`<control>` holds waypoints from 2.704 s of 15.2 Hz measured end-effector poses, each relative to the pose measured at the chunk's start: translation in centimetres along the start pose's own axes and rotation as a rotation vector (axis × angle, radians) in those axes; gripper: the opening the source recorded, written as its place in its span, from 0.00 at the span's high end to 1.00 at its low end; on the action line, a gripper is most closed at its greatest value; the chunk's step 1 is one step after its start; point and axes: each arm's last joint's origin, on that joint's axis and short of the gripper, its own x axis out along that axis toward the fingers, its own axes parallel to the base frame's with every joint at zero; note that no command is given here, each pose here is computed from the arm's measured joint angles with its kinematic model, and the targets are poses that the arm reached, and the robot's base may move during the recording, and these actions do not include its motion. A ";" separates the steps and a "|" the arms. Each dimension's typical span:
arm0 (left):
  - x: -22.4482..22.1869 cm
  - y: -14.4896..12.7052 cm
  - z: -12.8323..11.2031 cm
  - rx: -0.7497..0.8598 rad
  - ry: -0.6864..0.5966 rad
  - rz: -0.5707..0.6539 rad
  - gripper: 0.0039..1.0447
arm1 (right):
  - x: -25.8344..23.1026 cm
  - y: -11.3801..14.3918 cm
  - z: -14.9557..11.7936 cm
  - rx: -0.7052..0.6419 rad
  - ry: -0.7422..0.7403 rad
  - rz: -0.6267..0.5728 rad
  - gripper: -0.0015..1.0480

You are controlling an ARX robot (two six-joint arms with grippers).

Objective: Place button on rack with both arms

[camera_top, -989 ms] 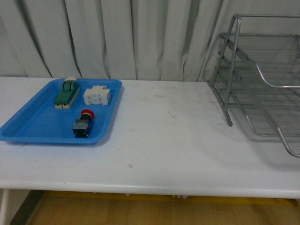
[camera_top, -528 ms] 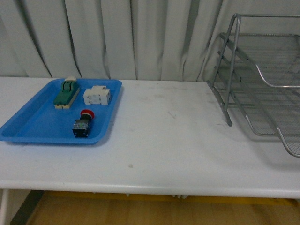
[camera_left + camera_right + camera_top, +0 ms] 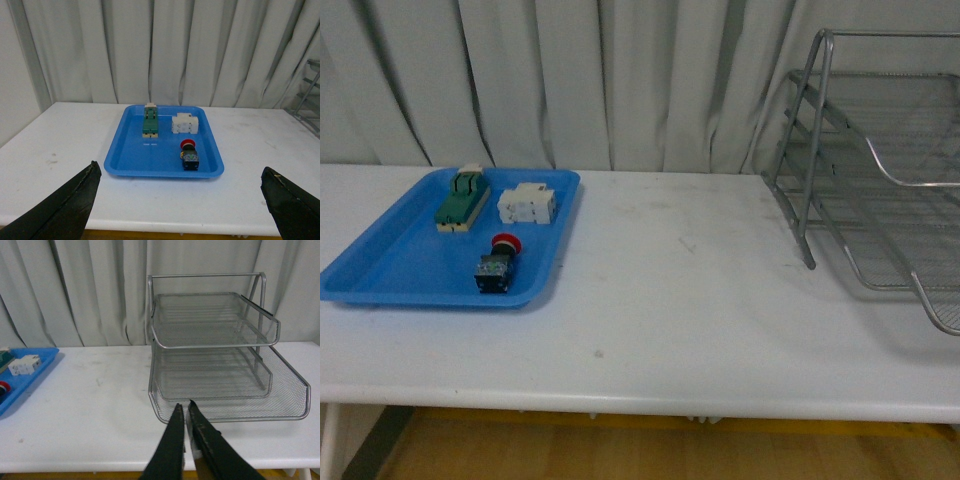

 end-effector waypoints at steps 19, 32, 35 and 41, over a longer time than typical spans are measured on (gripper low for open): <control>2.7 0.0 2.1 -0.244 0.396 0.024 0.06 | 0.0 0.0 0.0 0.000 0.000 0.000 0.06; 31.0 -8.0 -0.9 -0.114 0.804 -0.120 0.06 | 0.0 0.0 0.0 0.000 -0.001 0.000 0.06; 33.0 -7.8 -4.5 -0.067 0.881 -0.071 0.06 | 0.0 0.0 0.0 0.000 0.000 0.000 0.06; 35.8 -5.1 -6.4 -0.016 0.880 -0.024 0.06 | 0.0 0.0 0.0 0.000 -0.001 0.000 0.06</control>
